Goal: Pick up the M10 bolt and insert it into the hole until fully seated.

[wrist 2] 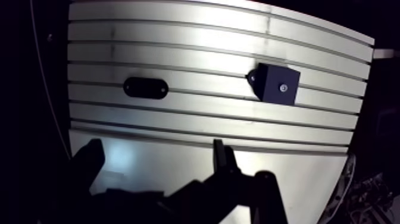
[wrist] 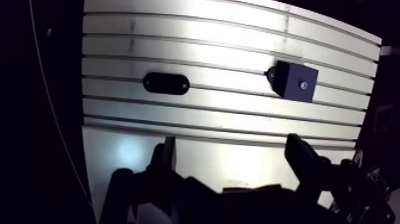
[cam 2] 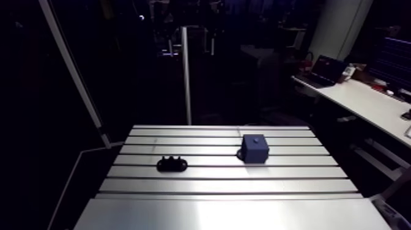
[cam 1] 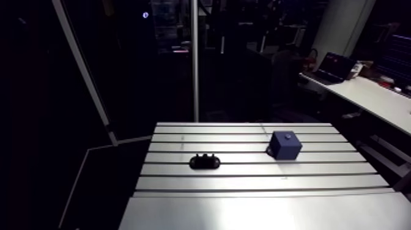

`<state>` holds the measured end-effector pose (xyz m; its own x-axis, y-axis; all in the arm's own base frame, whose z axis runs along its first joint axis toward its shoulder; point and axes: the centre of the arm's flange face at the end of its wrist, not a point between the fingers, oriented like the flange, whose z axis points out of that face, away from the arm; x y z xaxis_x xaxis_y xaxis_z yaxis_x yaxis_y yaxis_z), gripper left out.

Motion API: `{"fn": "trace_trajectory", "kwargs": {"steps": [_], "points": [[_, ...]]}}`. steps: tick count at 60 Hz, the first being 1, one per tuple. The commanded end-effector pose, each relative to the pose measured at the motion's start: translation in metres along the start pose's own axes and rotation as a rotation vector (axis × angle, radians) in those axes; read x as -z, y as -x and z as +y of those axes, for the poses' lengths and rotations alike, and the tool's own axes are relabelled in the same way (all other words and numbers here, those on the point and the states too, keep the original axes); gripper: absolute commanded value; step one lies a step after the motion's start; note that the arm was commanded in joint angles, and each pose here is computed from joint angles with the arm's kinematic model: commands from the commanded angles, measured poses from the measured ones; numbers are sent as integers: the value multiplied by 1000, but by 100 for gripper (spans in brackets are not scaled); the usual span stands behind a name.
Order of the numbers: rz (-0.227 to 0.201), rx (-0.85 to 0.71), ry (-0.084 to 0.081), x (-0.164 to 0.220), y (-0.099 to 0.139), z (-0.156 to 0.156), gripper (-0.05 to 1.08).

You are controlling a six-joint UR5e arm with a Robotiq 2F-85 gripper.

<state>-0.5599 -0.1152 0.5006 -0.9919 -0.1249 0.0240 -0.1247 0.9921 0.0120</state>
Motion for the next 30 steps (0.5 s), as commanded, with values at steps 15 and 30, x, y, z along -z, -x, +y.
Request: {"fn": "trace_trajectory", "kwargs": {"steps": [15,30], "points": [[16,4,-19,-1,6,-3,0],[14,6,-19,-2,8,-4,0]]}}
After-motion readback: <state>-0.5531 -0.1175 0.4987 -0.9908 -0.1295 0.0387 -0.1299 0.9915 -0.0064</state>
